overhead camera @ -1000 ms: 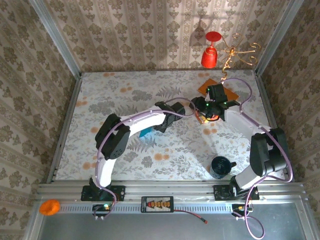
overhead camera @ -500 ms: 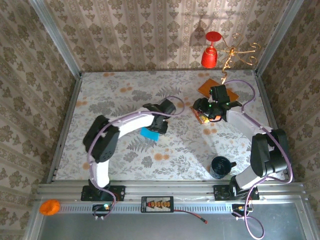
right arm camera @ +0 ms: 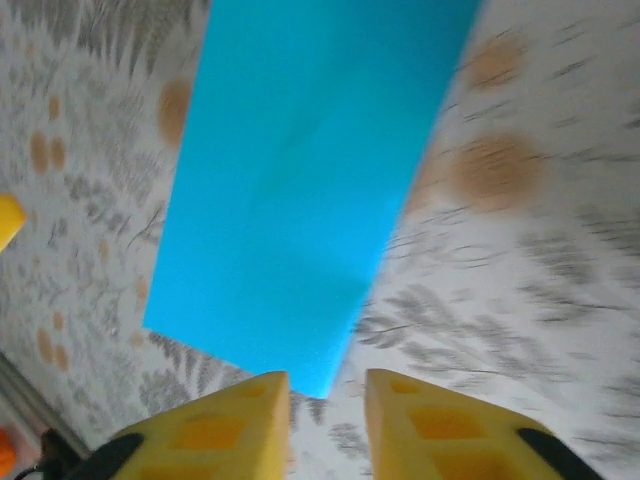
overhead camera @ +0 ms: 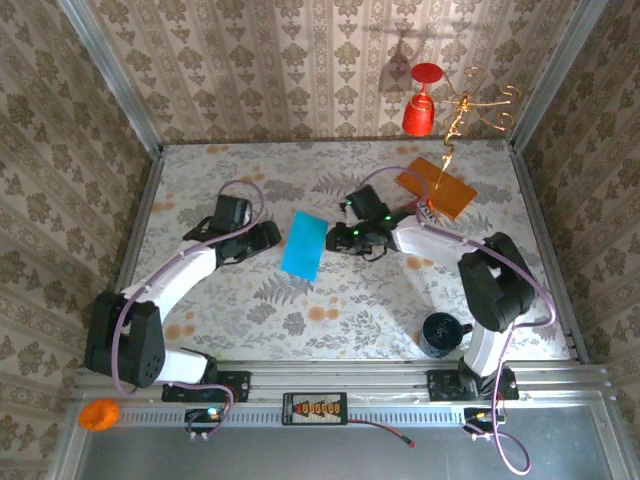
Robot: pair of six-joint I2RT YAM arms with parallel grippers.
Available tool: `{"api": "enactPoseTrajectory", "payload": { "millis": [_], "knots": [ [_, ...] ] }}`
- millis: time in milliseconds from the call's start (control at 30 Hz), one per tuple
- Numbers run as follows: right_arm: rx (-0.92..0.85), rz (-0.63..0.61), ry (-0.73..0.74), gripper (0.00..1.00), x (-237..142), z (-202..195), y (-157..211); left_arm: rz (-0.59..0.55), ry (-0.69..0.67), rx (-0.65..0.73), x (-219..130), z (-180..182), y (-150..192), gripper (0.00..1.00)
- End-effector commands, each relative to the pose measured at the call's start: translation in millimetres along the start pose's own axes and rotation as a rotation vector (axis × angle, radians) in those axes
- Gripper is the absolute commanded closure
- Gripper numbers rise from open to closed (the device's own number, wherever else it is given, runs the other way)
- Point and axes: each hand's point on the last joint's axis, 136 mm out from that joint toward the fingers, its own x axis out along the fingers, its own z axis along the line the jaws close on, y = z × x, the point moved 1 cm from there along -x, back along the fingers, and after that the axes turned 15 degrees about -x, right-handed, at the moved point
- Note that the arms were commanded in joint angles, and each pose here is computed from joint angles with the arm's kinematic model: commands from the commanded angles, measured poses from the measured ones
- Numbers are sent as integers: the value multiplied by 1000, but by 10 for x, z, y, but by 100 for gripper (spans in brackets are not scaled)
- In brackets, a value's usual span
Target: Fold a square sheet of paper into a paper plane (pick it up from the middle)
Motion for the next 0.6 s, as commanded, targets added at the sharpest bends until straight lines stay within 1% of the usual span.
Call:
{"api": "enactPoseTrajectory", "payload": {
  "millis": [0, 67, 133, 233, 400, 567],
  "knots": [
    [-54, 55, -37, 78, 240, 159, 39, -8, 75, -91, -91, 2, -46, 27],
    [-65, 92, -35, 80, 394, 190, 81, -13, 69, -112, -115, 70, -66, 24],
    [-73, 123, -33, 80, 522, 191, 108, -14, 67, -112, -134, 104, -59, 16],
    [-84, 159, -26, 81, 652, 170, 130, -14, 61, -103, -140, 143, -39, 9],
    [-96, 222, -19, 81, 791, 90, 246, 0, 53, -95, -109, 174, -14, 3],
    [-103, 293, 3, 81, 815, -98, 467, 19, 52, -108, -42, 179, 4, 0]
  ]
}}
